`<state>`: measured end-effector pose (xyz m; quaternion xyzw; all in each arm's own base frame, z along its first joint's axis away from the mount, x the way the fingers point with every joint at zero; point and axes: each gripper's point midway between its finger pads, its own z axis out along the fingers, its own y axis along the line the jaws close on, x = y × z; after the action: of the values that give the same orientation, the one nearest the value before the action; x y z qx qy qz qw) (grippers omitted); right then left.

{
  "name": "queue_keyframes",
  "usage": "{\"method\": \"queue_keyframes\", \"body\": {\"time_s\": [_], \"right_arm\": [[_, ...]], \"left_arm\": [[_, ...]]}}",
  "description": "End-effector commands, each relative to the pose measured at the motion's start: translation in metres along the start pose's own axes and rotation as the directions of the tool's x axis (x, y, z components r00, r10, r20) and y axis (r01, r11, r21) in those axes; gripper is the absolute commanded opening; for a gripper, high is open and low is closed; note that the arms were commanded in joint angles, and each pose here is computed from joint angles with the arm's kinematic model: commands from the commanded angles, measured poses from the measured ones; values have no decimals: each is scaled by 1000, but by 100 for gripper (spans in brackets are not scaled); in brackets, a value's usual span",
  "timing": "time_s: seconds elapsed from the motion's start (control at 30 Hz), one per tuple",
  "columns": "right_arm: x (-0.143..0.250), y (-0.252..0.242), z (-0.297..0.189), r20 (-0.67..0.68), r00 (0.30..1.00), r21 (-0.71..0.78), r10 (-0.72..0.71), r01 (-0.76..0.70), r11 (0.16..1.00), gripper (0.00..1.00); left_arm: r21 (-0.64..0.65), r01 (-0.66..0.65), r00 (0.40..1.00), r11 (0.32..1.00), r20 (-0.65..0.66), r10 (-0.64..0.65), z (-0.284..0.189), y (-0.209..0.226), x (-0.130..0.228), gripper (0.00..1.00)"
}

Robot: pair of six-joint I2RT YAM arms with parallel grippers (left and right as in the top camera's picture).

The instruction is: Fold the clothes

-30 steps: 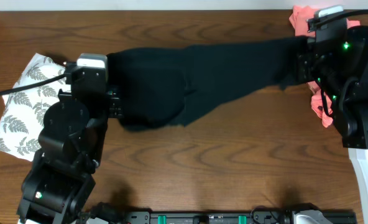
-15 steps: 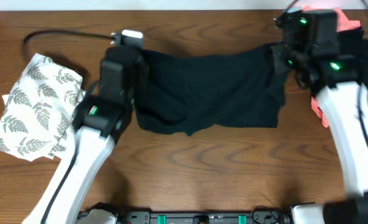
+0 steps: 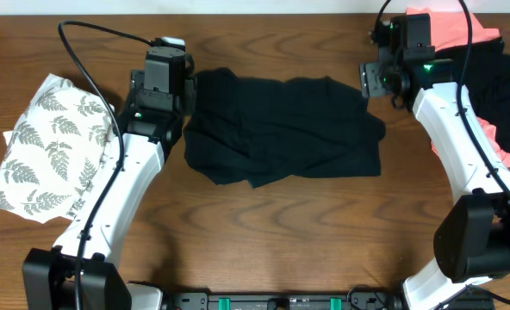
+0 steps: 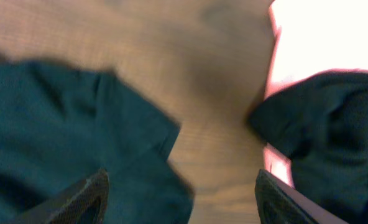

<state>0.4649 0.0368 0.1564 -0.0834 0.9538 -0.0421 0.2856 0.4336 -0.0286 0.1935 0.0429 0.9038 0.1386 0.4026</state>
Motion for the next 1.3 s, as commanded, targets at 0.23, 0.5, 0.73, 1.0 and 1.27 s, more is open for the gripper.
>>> {"method": "queue_keyframes", "body": {"time_s": [0.23, 0.5, 0.73, 1.0, 1.27], "right_arm": [[42, 33, 27, -165, 983, -116, 86, -106, 988, 62], [50, 68, 106, -152, 987, -158, -55, 30, 987, 60], [48, 73, 150, -104, 992, -103, -72, 61, 993, 51], [35, 32, 142, -76, 996, 118, -51, 60, 991, 6], [-14, 5, 111, 66, 992, 179, -109, 95, 979, 1]], "left_arm": [[192, 101, 992, 976, -95, -84, -9, -34, 17, 77], [348, 112, 988, 931, -140, -67, -14, -63, 26, 77], [419, 148, 967, 896, -252, -42, 6, -89, 54, 76], [459, 151, 930, 876, -366, 31, 29, -122, 93, 70], [471, 130, 910, 872, -407, 84, 35, -141, 113, 68]]}}
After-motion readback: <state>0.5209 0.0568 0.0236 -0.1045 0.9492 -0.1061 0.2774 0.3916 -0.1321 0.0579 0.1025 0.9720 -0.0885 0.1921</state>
